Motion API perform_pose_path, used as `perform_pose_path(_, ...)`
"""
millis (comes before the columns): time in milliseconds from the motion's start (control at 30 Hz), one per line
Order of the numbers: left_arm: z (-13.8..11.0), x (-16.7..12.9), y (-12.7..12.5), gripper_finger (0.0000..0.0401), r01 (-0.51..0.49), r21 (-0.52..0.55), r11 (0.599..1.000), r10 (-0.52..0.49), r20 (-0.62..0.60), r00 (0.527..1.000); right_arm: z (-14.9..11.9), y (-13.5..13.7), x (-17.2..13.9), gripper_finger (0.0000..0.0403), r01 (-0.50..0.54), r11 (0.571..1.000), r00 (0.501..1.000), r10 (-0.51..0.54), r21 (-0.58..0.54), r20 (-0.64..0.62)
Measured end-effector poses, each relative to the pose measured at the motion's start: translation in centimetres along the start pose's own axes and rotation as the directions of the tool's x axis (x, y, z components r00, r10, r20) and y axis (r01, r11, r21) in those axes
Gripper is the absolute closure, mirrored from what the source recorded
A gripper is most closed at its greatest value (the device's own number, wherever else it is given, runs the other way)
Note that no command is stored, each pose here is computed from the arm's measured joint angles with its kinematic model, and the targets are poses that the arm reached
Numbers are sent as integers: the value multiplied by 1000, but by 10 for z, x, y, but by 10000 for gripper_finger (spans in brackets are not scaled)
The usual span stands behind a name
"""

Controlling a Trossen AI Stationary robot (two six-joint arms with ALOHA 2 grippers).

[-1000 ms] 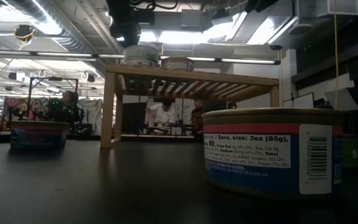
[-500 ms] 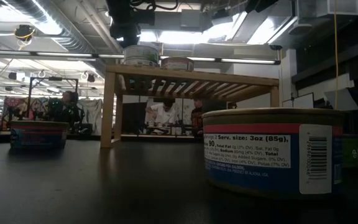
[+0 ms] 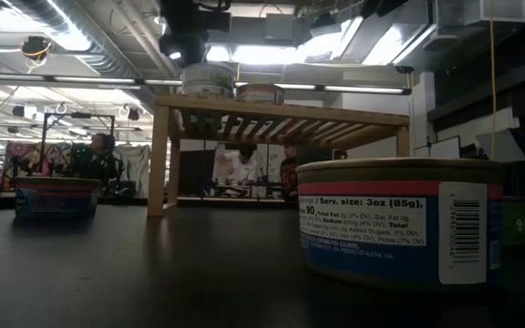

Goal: Stack canned seafood by type on shelf
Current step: Put the green and white tuna can on the shelf

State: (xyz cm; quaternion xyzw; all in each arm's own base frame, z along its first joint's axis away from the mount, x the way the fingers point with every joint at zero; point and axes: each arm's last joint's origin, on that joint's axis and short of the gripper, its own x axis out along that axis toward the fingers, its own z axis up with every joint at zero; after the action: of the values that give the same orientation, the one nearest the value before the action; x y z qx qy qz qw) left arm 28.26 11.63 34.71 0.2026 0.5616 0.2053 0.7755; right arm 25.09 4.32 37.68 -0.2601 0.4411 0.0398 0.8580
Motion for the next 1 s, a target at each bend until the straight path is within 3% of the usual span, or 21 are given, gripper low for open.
perform_pose_path(267, 8, -15, -3, 247, -114, 62, 992, 114, -2, 993, 1, 3, 0, 249, -123, 989, 992, 120, 87, 43)
perform_pose_path(500, 17, -40, 11, 260, -151, -27, 988, 152, 82, 985, 2, 5, -1, 249, -183, 960, 983, 174, 210, 62)
perform_pose_path(667, 25, -58, 7, 260, -146, -57, 988, 153, 146, 977, 2, 6, -1, 249, -225, 939, 974, 212, 259, 76)
perform_pose_path(800, 30, -67, -6, 260, -131, -11, 991, 131, 183, 974, 4, 8, 0, 243, -274, 915, 962, 257, 297, 96)
perform_pose_path(1000, 30, -74, -23, 260, -77, 46, 996, 68, 177, 982, 9, 10, 8, 191, -319, 899, 948, 301, 301, 105)
